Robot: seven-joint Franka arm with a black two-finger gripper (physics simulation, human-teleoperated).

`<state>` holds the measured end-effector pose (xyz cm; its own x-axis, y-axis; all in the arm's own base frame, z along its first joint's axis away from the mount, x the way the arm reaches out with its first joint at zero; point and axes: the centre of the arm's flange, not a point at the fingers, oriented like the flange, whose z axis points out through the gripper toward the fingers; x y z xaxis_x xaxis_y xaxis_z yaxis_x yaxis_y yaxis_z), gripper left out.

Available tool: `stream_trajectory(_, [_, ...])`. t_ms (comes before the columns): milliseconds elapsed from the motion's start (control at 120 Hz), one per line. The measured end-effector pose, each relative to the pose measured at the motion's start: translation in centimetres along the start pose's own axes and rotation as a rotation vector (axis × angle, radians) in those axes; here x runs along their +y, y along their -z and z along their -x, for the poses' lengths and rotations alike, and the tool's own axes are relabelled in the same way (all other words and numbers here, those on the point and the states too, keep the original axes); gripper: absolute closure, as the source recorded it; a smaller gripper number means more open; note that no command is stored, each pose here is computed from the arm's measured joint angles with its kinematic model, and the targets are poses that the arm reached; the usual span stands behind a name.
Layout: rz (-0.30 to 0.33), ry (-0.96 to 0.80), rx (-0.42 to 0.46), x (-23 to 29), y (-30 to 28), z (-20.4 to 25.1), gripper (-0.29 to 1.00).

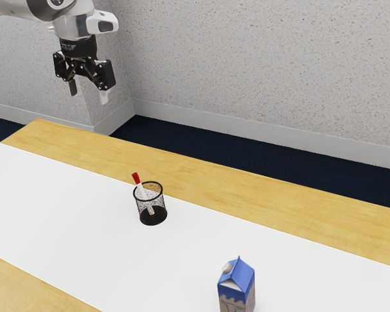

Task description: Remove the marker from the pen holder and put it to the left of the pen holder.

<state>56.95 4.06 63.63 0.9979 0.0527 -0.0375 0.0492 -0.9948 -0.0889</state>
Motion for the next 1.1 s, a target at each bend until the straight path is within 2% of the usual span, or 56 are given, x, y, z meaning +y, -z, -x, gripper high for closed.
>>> stream_trajectory(267, [0.046,0.016,0.012,-1.8,1.0,0.9,0.0])
stream_trajectory(325, [0.021,-0.077,0.05,0.1,4.3,3.1,0.0])
stream_trajectory(392, [-0.068,-0.249,0.059,2.5,5.8,3.6,0.01])
stream_trajectory(458, [-0.171,-0.436,-0.011,6.2,2.3,0.9,0.0])
stream_trajectory(542, [-0.282,-0.737,-0.135,15.8,-6.6,-3.6,0.01])
stream_trajectory(600, [-0.342,-0.841,-0.242,16.0,-14.7,-7.4,0.01])
stream_trajectory(667, [-0.381,-0.934,-0.302,14.6,-20.2,-9.9,0.02])
stream_trajectory(850, [-0.403,-1.144,-0.351,12.6,-26.3,-12.4,0.03])
stream_trajectory(1008, [-0.386,-1.287,-0.409,11.5,-26.5,-11.8,0.03])
stream_trajectory(1100, [-0.357,-1.337,-0.451,10.0,-27.1,-11.4,0.07])
